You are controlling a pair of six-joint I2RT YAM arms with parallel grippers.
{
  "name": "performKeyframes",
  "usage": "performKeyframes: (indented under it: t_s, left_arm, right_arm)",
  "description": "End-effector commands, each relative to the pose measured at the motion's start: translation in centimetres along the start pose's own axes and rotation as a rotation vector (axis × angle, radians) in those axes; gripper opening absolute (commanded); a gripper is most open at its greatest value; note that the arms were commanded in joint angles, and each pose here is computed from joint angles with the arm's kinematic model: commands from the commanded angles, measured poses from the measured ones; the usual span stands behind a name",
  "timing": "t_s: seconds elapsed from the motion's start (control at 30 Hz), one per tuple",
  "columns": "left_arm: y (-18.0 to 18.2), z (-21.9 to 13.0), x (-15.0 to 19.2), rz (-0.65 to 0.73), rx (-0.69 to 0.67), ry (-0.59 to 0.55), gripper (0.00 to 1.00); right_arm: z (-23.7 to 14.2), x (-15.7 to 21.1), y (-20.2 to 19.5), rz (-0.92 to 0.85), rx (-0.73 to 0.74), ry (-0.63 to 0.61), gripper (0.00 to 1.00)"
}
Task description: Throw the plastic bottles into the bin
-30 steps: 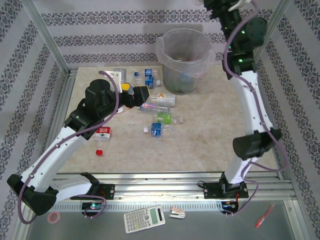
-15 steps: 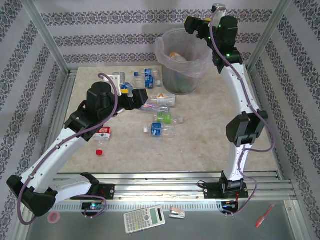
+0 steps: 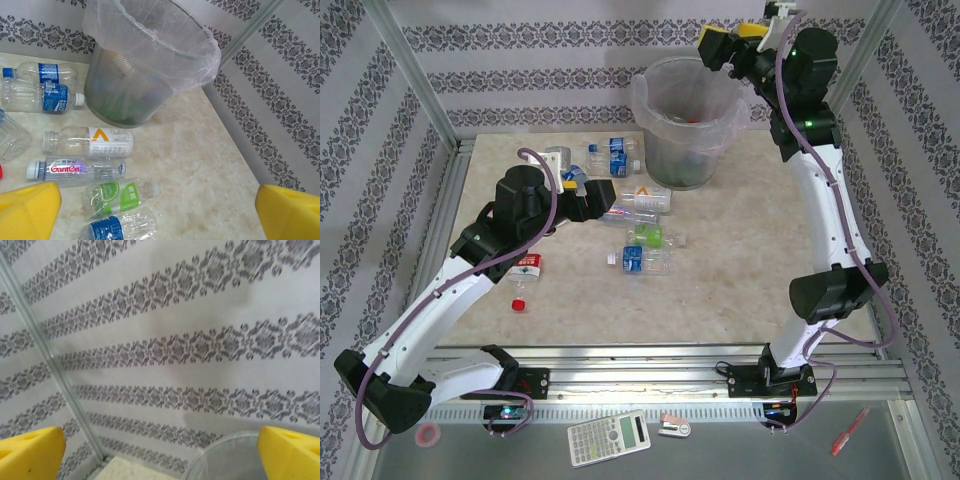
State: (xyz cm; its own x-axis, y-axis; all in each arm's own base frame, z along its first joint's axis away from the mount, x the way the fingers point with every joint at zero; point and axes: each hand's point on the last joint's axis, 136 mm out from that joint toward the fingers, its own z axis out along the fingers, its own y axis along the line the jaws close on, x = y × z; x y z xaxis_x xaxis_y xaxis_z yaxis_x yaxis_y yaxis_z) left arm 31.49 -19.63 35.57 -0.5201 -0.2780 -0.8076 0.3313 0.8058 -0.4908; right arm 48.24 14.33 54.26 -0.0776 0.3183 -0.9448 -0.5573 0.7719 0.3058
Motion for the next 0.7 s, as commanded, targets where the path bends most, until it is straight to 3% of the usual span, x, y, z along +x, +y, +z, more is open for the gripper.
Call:
performKeyframes:
  t_s: [0.0,0.3,0.5,0.67]
  left_arm:
    - [0.3,-0.9,-0.2,-0.006,-0.010,-0.019,1.00]
    - [0.7,-2.0,-0.1,0.002,-0.020,-0.039,1.00]
    - [0.5,-2.4,-0.4,0.017,-0.013,-0.048,1.00]
    - [0.1,-3.0,-1.1,0.032,-0.008,-0.066,1.00]
  right_arm:
    - [-1.1,2.0,2.8,0.025,-0.102,0.085,0.98]
    - [-5.1,11.4,7.1,0.147,-0.298,0.384,0.98]
    - [-7.8,18.9,7.5,0.236,-0.325,0.566,0.98]
    - [-10.5,27.6,8.0,0.183,-0.290,0.839,0.98]
